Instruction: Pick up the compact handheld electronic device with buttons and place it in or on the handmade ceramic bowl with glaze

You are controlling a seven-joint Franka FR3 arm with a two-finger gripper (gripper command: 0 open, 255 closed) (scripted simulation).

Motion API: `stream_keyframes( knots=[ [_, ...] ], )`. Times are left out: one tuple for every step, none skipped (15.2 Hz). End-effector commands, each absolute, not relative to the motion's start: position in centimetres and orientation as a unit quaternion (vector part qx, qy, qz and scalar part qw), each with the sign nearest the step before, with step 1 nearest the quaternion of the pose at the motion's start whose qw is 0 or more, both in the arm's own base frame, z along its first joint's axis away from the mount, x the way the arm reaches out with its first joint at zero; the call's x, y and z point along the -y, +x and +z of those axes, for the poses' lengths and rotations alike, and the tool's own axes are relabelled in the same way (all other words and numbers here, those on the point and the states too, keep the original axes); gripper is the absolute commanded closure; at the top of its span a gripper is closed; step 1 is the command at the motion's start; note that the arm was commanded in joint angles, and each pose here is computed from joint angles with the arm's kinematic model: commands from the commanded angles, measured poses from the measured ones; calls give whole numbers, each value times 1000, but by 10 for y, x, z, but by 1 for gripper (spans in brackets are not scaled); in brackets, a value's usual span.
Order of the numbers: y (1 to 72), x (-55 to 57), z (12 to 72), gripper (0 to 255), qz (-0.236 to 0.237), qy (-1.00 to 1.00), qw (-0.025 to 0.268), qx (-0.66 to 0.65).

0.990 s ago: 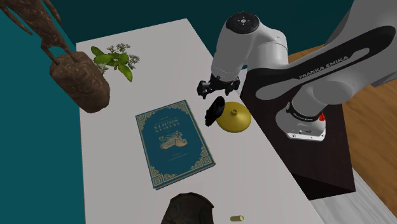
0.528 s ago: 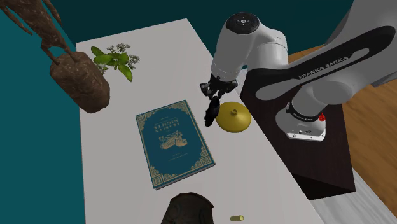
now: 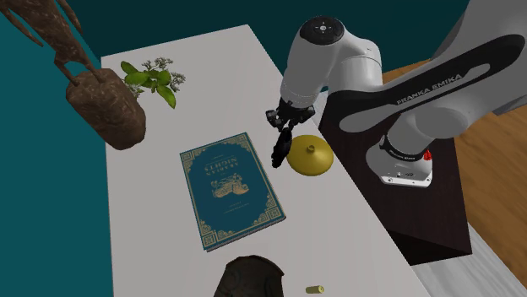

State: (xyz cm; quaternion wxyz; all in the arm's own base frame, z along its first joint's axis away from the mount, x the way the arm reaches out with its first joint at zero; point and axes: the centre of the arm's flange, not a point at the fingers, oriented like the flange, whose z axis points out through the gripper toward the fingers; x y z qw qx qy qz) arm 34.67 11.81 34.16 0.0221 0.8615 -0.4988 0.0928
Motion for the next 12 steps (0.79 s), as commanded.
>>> stream_keyframes(
  knots=[
    [346,-118,346,255,92,862,22,499],
    [346,-118,352,255,92,862,22,499],
    [346,-118,357,255,92,862,22,499],
    [346,-118,362,255,92,862,22,499],
    [346,-118,368,255,92,862,22,499],
    [346,-118,373,255,92,862,22,499],
    [346,-118,378,255,92,862,22,499],
    [346,-118,383,255,92,862,22,499],
    [346,-118,389,255,92,862,22,499],
    [346,-118,394,255,92,862,22,499],
    [346,-118,399,255,92,862,22,499],
    [346,-118,405,255,92,862,22,499]
  ],
)
